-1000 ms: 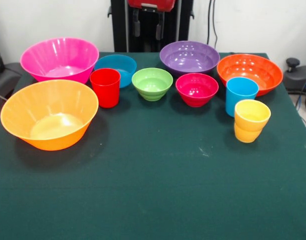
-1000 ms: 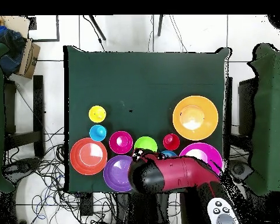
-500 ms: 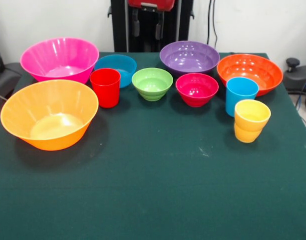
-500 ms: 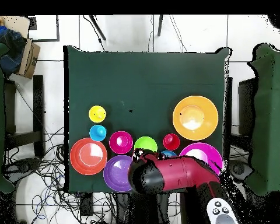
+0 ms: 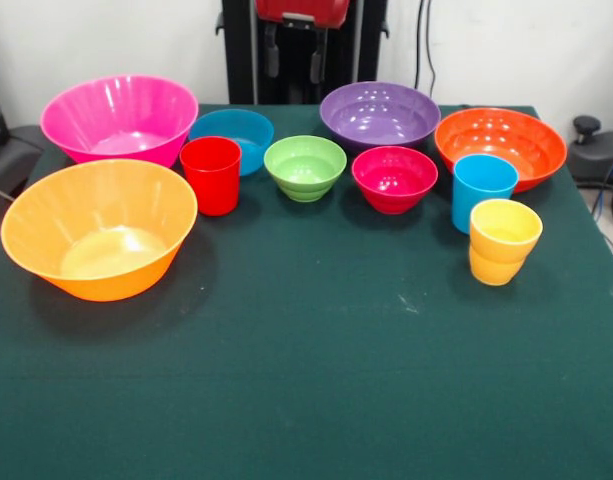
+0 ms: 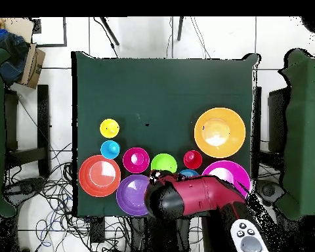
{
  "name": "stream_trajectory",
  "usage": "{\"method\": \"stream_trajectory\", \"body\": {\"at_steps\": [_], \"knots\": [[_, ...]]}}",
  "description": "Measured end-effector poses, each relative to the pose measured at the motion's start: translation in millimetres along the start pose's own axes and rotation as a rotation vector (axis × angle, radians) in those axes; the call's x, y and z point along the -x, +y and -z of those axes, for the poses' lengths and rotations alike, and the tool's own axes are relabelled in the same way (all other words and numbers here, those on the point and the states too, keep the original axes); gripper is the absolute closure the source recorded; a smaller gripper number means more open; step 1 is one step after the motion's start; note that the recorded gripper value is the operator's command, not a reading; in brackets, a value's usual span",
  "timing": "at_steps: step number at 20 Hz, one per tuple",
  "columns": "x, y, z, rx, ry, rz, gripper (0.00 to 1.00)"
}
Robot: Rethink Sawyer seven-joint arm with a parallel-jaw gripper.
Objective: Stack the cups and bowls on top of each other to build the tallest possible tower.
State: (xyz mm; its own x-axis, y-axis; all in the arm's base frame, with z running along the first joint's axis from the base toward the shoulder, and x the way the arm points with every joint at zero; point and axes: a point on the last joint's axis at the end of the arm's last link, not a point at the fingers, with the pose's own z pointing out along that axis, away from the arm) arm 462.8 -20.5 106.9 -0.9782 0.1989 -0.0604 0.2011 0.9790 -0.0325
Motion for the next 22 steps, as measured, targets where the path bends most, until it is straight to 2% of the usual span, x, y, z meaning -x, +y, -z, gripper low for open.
{"method": "stream_trajectory", "body": {"at_steps": [12,22], "knots": [[-17.6,3,-23,0.008,0.054,0.043,0.00],[-21.8,-1,-31,0.017,0.077,0.031,0.00]]}}
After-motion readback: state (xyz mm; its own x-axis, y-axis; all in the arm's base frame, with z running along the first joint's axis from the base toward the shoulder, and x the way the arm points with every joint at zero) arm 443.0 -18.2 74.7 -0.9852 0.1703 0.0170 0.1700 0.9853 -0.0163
